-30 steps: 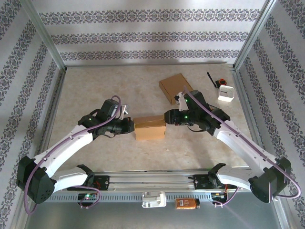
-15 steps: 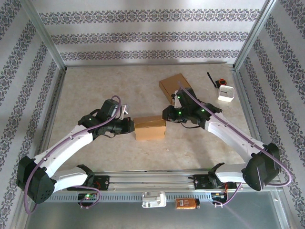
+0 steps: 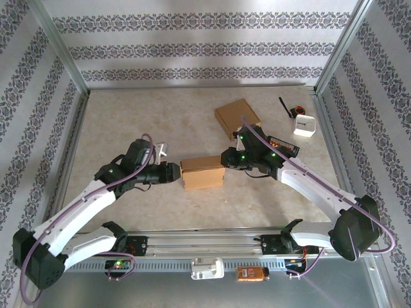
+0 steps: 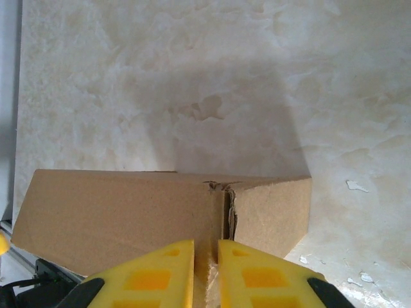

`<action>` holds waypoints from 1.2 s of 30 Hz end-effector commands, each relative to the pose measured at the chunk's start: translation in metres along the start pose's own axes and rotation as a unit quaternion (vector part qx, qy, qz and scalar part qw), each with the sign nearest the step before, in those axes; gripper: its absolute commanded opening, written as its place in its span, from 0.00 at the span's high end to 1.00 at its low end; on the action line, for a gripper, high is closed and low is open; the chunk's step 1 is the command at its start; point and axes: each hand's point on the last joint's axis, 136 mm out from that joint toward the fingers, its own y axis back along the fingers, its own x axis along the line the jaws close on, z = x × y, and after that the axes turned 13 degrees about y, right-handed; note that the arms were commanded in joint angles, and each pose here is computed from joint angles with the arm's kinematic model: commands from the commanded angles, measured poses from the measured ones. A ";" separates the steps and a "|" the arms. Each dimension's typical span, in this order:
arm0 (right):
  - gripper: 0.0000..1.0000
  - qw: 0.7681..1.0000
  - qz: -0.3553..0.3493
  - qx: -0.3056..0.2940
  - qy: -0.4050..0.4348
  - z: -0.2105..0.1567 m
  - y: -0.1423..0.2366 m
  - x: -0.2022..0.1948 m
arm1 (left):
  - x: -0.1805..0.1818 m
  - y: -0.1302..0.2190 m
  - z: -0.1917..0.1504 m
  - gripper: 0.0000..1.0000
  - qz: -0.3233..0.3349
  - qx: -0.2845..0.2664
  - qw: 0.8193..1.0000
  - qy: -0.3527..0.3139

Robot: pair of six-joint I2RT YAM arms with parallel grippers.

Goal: Fold the paper box

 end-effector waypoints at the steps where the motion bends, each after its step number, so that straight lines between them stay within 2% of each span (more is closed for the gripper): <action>1: 0.80 1.000 -0.018 0.003 0.010 0.001 0.006 -0.001 | -0.024 0.008 0.013 0.60 -0.061 -0.047 0.997 0.017; 6: 0.73 1.000 0.000 -0.026 0.016 0.017 0.025 0.015 | -0.021 0.000 0.030 0.50 -0.063 -0.080 0.991 0.085; 11: 0.59 0.998 -0.025 -0.062 0.011 0.025 0.035 0.004 | -0.029 -0.023 0.029 0.42 -0.096 -0.050 0.987 0.120; 17: 0.60 1.000 0.003 -0.010 0.001 0.002 0.002 0.003 | -0.001 -0.044 0.013 0.39 -0.057 -0.019 0.987 0.149; 18: 0.61 1.000 0.004 0.004 0.008 -0.005 -0.004 0.003 | 0.009 -0.045 0.008 0.39 -0.040 -0.015 0.987 0.154; 21: 0.68 0.998 -0.036 0.040 0.034 -0.028 -0.017 -0.013 | 0.029 -0.046 -0.007 0.50 -0.016 -0.002 0.986 0.164; 24: 0.74 0.996 -0.044 0.059 0.050 -0.044 -0.018 -0.017 | 0.039 -0.050 -0.030 0.61 -0.017 0.040 0.983 0.178; 27: 0.75 0.995 -0.043 0.069 0.056 -0.060 -0.013 -0.017 | 0.046 -0.050 -0.051 0.66 -0.001 0.081 0.981 0.176; 32: 0.75 0.993 -0.039 0.092 0.057 -0.097 0.009 -0.018 | 0.046 -0.033 -0.071 0.66 0.016 0.093 0.985 0.145; 36: 0.69 0.994 -0.009 0.100 0.053 -0.117 0.027 -0.011 | 0.049 -0.029 -0.085 0.62 0.007 0.094 0.984 0.151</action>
